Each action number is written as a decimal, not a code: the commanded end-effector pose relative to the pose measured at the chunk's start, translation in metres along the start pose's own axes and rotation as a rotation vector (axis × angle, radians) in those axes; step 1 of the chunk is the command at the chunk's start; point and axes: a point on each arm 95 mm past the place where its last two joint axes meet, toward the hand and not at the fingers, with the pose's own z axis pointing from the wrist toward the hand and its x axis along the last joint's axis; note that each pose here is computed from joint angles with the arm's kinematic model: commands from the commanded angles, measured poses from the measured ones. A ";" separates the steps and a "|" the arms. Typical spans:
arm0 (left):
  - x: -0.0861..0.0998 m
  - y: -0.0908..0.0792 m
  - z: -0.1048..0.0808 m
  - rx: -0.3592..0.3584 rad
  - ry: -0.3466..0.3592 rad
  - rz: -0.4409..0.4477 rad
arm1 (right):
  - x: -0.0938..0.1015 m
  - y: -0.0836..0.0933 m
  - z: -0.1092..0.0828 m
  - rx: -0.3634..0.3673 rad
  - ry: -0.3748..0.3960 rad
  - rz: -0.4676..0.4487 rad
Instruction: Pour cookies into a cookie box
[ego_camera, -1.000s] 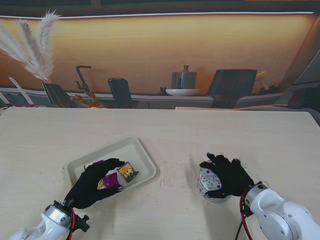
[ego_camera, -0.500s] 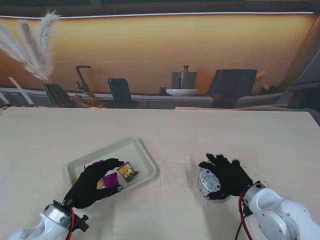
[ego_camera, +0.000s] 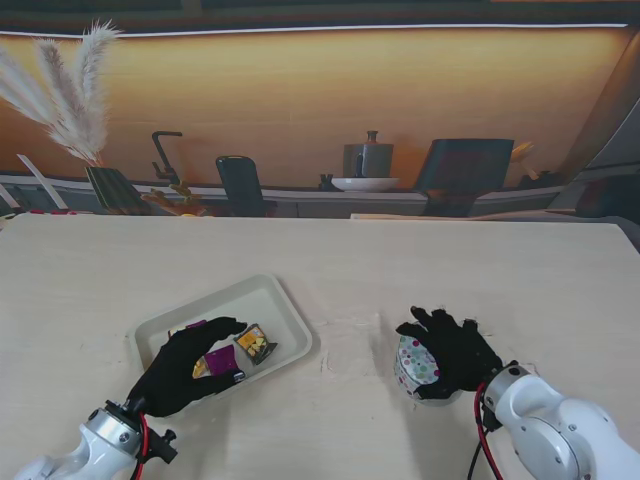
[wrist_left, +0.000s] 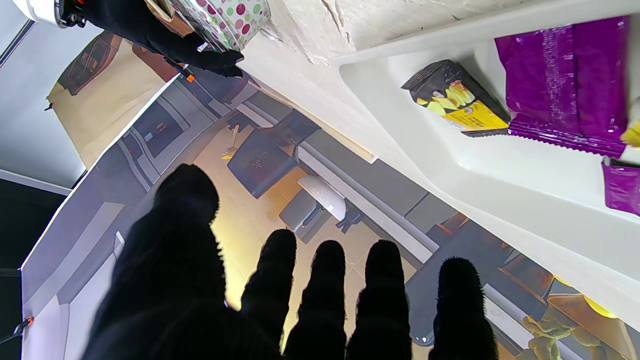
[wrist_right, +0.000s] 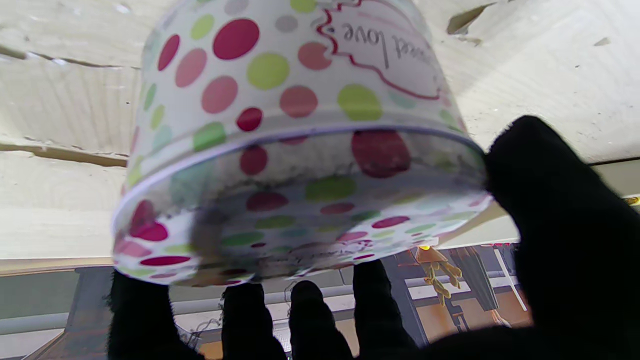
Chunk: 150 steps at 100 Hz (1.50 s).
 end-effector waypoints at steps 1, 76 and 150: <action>0.002 0.001 -0.001 -0.014 -0.002 -0.004 | 0.000 -0.013 -0.002 0.039 -0.003 0.017; 0.001 -0.002 -0.001 -0.021 -0.016 -0.003 | 0.001 -0.008 -0.008 0.000 -0.003 0.033; -0.001 -0.003 -0.001 -0.018 -0.020 0.001 | 0.001 0.007 -0.020 -0.100 0.006 0.016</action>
